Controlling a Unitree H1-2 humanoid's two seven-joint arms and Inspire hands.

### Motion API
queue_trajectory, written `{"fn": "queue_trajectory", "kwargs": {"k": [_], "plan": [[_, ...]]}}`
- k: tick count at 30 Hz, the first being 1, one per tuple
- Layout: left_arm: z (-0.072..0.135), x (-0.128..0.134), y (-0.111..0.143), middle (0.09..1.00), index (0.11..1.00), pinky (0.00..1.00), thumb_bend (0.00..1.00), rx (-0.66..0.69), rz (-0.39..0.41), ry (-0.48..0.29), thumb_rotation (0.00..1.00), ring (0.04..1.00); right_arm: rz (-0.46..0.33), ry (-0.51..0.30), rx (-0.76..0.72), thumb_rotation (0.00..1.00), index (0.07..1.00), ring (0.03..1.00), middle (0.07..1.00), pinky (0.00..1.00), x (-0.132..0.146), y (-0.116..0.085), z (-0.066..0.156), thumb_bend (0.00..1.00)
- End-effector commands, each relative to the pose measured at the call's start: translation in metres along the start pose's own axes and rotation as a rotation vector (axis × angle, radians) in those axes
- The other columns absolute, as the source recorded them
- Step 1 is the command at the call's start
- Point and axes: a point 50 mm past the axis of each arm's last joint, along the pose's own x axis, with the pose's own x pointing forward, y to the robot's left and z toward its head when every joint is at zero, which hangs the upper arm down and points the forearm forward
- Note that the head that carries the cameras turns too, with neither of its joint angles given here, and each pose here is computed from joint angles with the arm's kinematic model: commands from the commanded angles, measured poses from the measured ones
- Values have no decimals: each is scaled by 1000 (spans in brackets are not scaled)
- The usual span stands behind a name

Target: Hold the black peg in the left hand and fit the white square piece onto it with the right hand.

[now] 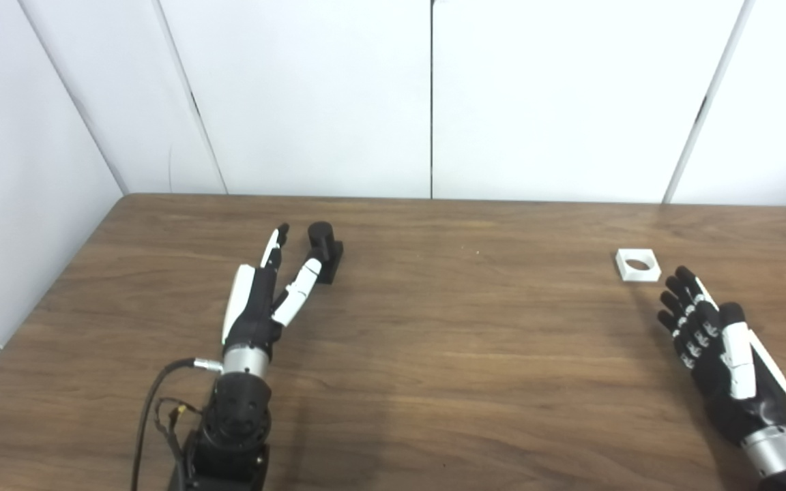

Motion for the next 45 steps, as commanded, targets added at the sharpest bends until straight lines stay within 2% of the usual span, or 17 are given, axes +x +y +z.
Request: {"fn": "queue_trajectory", "kwargs": {"k": [1, 10, 20, 29, 40, 45], "plan": [[19, 14, 13, 1000, 1000, 1000, 551, 54, 35, -68, 752, 1000, 7, -24, 19, 1000, 1000, 1000, 1000, 1000, 2, 6, -3, 600], [10, 33, 34, 1000, 1000, 1000, 625, 184, -5, -58, 601, 1000, 2, -27, 11, 1000, 1000, 1000, 1000, 1000, 2, 8, -5, 614], [-3, 43, 58, 1000, 994, 1000, 666, 320, -46, -46, 632, 1000, 0, -28, 8, 1000, 1000, 1000, 1000, 1000, 1, 7, -3, 628], [-6, 61, 55, 1000, 980, 986, 707, 389, -54, -30, 621, 1000, 3, -27, 14, 1000, 1000, 1000, 1000, 1000, 1, 8, -5, 628], [2, 89, 37, 1000, 937, 1000, 764, 452, -50, 45, 648, 1000, 5, -19, 17, 1000, 1000, 1000, 1000, 1000, 2, 9, -8, 612], [8, 94, 29, 1000, 918, 1000, 763, 460, -35, 47, 664, 1000, 3, -23, 14, 1000, 1000, 1000, 1000, 1000, 3, 8, -9, 613]]}}
